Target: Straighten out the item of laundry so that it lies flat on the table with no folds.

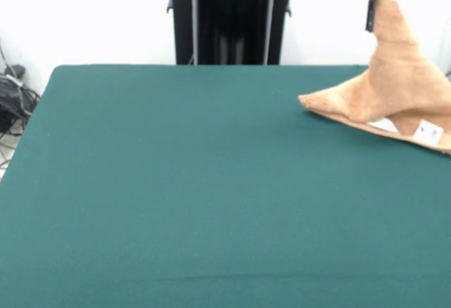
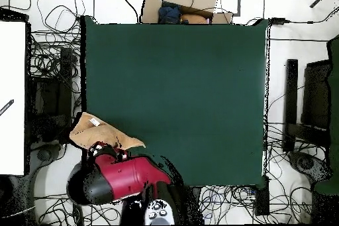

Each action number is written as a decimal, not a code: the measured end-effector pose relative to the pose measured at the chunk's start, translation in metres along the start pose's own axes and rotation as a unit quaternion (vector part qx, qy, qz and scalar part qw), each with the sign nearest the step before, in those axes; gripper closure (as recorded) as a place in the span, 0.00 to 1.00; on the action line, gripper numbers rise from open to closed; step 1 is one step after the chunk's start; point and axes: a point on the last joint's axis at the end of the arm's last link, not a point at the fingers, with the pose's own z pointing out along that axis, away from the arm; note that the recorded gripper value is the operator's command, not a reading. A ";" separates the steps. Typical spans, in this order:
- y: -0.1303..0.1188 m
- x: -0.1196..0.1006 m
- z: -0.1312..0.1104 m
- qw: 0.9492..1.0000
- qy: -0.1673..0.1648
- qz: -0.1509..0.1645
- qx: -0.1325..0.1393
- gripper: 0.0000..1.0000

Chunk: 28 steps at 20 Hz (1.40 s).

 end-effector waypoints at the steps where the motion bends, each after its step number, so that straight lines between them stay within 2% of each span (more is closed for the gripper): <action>1: -0.003 -0.001 -0.003 1.000 0.002 0.004 -0.004 1.00; 10: -0.027 -0.023 -0.036 0.998 0.013 0.046 -0.048 1.00; 13: -0.033 -0.028 -0.045 0.997 0.015 0.051 -0.060 1.00; 28: -0.038 -0.040 -0.074 0.995 0.011 0.031 -0.090 1.00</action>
